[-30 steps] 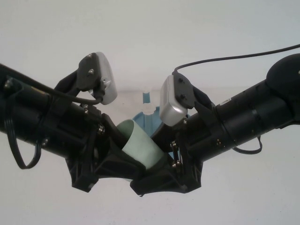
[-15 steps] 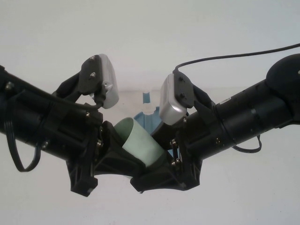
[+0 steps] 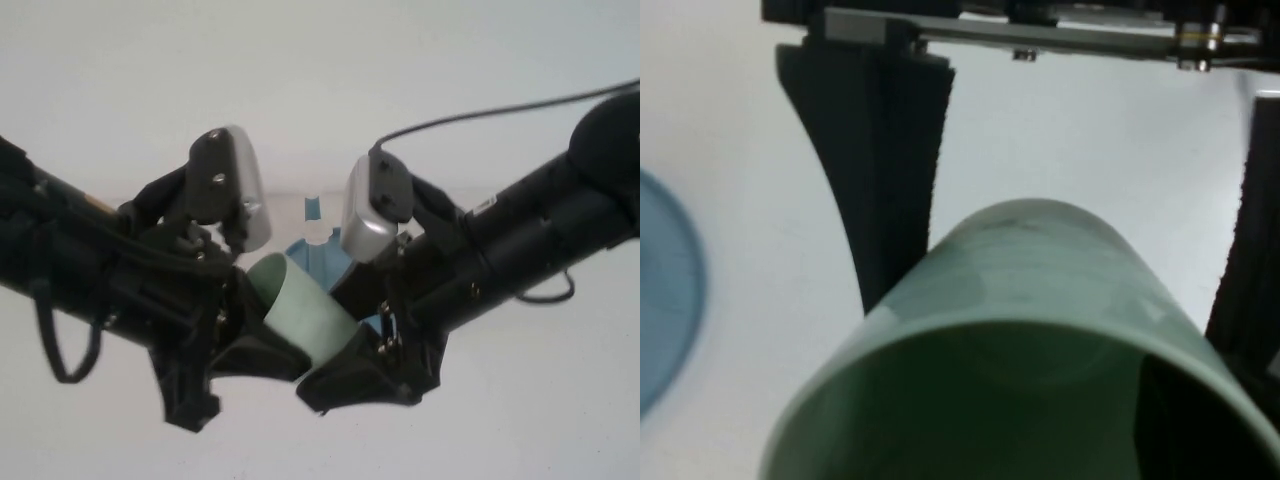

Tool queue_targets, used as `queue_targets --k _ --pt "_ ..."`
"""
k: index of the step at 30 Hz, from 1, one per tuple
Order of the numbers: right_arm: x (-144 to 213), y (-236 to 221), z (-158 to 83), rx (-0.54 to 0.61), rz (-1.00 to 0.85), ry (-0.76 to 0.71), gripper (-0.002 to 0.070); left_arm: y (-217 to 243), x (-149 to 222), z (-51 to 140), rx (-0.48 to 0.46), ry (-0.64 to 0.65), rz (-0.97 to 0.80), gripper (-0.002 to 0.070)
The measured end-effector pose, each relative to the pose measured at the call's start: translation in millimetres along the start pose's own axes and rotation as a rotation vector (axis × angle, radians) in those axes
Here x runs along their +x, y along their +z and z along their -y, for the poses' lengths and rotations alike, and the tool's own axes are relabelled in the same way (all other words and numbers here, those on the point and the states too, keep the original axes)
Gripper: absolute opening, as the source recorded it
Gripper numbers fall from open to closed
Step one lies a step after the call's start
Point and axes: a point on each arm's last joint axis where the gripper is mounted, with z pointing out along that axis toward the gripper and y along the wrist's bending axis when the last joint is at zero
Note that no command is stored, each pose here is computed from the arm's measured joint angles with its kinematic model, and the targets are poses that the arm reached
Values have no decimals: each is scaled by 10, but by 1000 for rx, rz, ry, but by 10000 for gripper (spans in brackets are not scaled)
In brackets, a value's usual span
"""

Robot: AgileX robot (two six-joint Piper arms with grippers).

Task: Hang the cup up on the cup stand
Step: Adjust the cup with two arms

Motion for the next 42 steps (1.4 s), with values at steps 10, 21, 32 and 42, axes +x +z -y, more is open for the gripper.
queue_targets --k 10,21,32,42 --pt "-3 -175 -73 6 -194 12 696 -115 -76 -48 -185 34 72 12" --pt "54 -796 100 101 21 270 696 -301 -110 180 -239 66 159 11" --pt "513 -659 181 -147 549 880 687 -27 201 463 -519 86 379 11" --pt "521 -671 271 -194 607 1311 650 532 181 499 -732 173 484 11"
